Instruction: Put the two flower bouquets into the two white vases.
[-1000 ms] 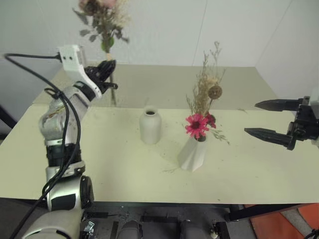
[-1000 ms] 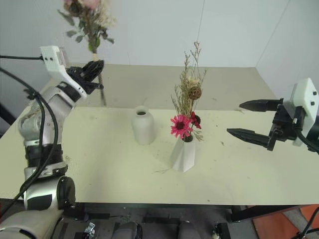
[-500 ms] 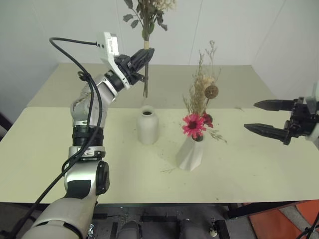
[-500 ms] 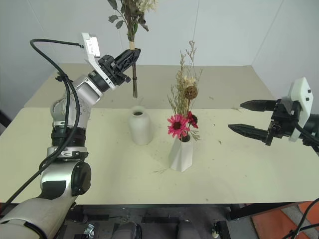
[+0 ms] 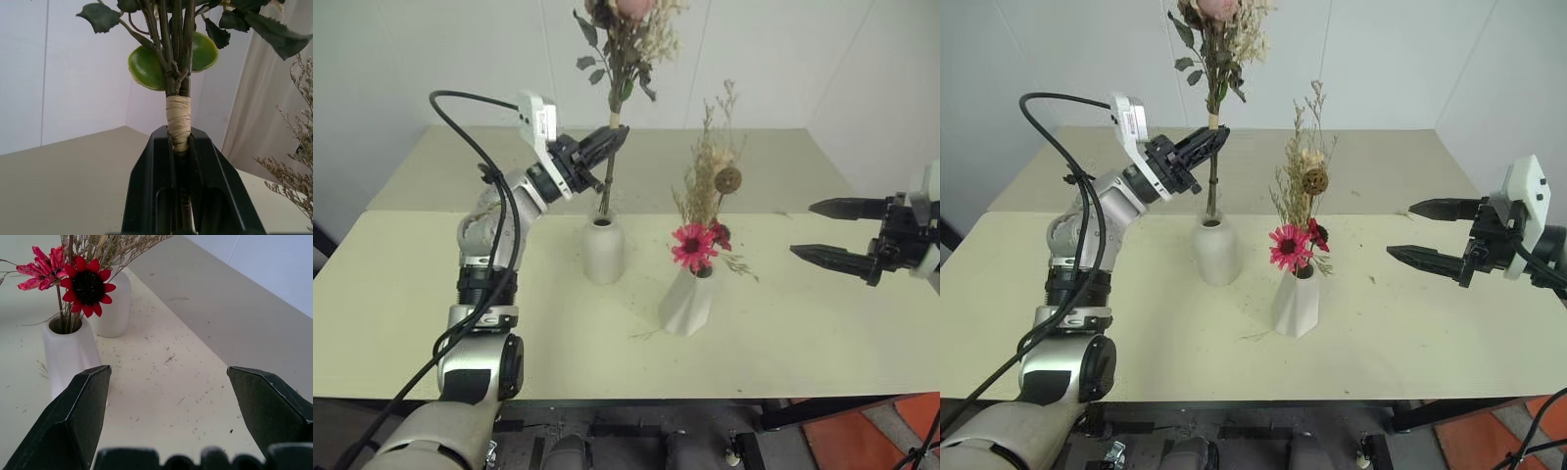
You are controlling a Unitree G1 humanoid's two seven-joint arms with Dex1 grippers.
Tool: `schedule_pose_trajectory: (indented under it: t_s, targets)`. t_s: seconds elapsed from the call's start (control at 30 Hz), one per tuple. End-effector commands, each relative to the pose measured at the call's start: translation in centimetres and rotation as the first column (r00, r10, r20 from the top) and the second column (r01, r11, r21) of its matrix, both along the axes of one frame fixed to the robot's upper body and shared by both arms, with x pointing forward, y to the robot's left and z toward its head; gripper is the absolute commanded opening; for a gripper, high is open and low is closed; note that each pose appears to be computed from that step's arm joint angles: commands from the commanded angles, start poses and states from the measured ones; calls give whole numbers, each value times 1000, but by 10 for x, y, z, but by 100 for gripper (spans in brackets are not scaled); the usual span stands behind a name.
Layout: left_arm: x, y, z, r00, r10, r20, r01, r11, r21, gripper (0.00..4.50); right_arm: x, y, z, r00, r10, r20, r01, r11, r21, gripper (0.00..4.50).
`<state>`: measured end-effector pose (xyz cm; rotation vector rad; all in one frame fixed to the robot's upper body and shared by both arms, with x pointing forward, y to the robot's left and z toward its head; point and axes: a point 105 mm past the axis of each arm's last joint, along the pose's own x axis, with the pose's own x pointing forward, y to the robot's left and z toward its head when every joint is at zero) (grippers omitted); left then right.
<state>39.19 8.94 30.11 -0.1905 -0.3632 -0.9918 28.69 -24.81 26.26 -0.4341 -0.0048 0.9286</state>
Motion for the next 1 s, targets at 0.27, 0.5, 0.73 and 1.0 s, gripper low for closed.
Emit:
schedule_pose_trajectory:
  t_s: [0.27, 0.5, 0.73, 1.0]
  targets:
    - [-10, -2, -2, 996, 11, 91, -13, 1000, 23, 12, -6, 2, 9, 998, 13, 54, -13, 1000, -9, 450]
    - [-7, -2, -20, 995, 59, 74, -61, 998, 27, 12, -7, 3, 9, 998, 13, 56, -12, 1000, -10, 450]
    - [-12, 1, -31, 997, 48, 59, -53, 995, 86, 84, -6, 3, 9, 998, 11, 56, -11, 1000, -10, 450]
    - [-26, 18, -33, 997, 68, 48, -74, 987, 142, 335, -3, 4, 7, 998, 10, 56, -9, 1000, -9, 450]
